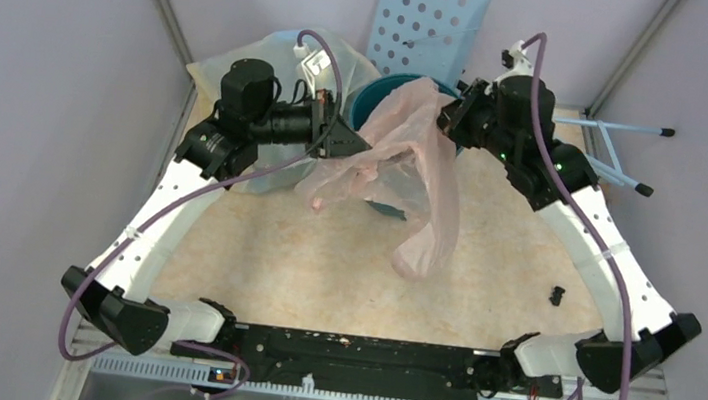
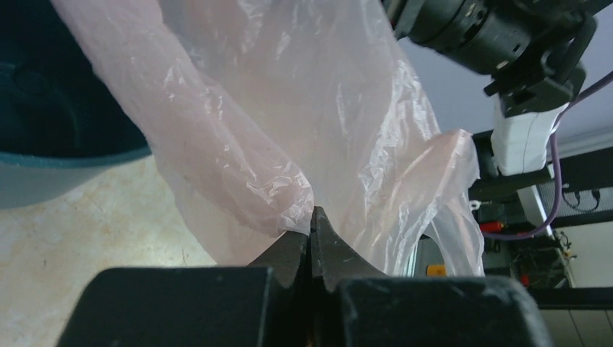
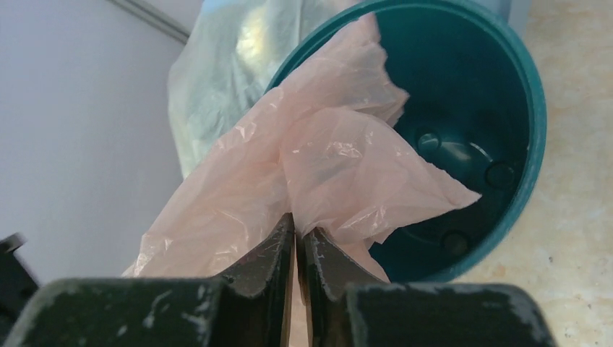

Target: Put the trash bags into the trash bin

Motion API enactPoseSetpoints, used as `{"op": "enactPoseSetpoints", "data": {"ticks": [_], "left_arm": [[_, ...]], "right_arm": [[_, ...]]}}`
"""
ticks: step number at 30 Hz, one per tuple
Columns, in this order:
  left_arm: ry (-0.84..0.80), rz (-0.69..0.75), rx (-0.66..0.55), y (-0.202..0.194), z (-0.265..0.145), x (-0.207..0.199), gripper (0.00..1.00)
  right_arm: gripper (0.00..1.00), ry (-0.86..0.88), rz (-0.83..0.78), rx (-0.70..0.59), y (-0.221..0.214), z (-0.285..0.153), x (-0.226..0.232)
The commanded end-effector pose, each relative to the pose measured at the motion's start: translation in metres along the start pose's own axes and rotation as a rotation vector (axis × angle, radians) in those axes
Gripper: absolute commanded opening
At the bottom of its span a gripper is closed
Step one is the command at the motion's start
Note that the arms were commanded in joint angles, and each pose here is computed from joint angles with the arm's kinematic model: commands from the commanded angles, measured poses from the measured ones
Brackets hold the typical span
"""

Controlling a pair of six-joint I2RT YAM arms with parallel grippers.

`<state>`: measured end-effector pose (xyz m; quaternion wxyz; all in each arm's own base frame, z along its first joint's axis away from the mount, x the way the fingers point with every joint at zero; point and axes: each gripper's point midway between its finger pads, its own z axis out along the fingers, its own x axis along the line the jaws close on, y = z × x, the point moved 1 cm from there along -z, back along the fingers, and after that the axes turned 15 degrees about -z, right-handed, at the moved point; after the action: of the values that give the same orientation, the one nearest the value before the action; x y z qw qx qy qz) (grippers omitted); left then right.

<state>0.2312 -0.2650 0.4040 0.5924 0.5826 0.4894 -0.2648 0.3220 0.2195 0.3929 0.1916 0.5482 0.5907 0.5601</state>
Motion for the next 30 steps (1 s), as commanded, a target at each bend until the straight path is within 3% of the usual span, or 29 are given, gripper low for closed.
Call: {"op": "enactPoseSetpoints", "data": {"ticks": [1,6,9,14,15,25,30], "left_arm": [[-0.025,0.011,-0.114,0.031,0.002,-0.024,0.0],[-0.032,-0.059,-0.213,0.057,0.015,-0.018,0.0],[-0.043,-0.133,-0.24,0.071,0.025,-0.015,0.0],[0.032,-0.178,-0.316,0.095,0.035,0.001,0.0],[0.044,-0.18,-0.332,0.099,0.036,0.003,0.0],[0.128,-0.232,-0.361,0.123,0.057,0.033,0.0],[0.177,-0.234,-0.369,0.129,0.061,0.044,0.0]], "right_arm": [[0.13,-0.103,-0.021,-0.031,0.016,0.022,-0.016],[0.19,-0.109,-0.023,0.051,0.01,0.054,-0.026],[0.52,-0.099,-0.069,0.142,0.004,0.065,-0.027],[0.7,-0.005,-0.17,0.073,0.025,0.041,-0.011],[0.78,0.014,-0.186,0.048,0.031,0.032,-0.007],[0.84,-0.053,-0.299,-0.107,0.075,-0.047,-0.011],[0.84,0.039,-0.301,-0.15,0.091,-0.083,0.011]]}}
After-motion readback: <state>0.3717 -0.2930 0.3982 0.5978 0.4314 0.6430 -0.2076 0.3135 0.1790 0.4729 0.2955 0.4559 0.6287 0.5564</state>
